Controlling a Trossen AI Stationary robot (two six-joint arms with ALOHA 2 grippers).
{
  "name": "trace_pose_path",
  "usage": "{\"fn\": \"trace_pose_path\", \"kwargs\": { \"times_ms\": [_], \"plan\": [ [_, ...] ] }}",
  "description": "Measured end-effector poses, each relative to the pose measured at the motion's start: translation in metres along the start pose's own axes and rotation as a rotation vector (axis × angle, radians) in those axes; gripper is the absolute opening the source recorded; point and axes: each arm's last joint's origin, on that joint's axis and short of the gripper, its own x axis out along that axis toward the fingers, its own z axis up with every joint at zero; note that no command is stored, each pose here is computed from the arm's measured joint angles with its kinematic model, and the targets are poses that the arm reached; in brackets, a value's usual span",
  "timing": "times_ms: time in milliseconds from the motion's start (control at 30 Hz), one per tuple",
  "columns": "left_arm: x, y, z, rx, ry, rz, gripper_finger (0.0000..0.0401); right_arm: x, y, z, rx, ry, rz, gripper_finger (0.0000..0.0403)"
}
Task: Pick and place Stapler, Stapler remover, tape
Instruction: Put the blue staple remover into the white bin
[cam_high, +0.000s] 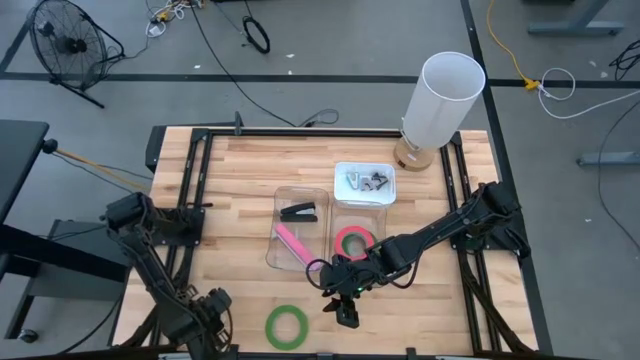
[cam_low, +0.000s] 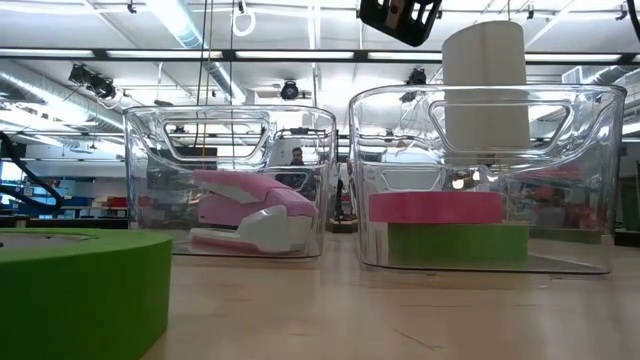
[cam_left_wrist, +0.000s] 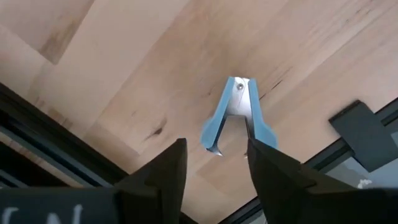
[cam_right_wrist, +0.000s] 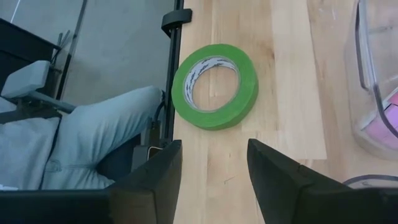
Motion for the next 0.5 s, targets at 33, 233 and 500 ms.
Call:
{"fn": "trace_pose_path", "kwargs": {
  "times_ms": [33, 233, 500],
  "plan": [
    [0.000, 0.000, -0.001, 0.004, -0.001, 0.000, 0.0176, 0.000, 0.000, 0.000, 0.000, 0.000, 0.000, 0.0180],
    [0.001, 0.000, -0.003, 0.015, -0.046, -0.009, 0.0179, 0.000, 0.000, 0.000, 0.000, 0.000, 0.000, 0.0180],
    [0.030, -0.007, -0.006, 0.061, 0.040, 0.095, 0.0179, 0.000, 0.001, 0.000, -0.002, -0.003, -0.004, 0.0180]
  ]
}}
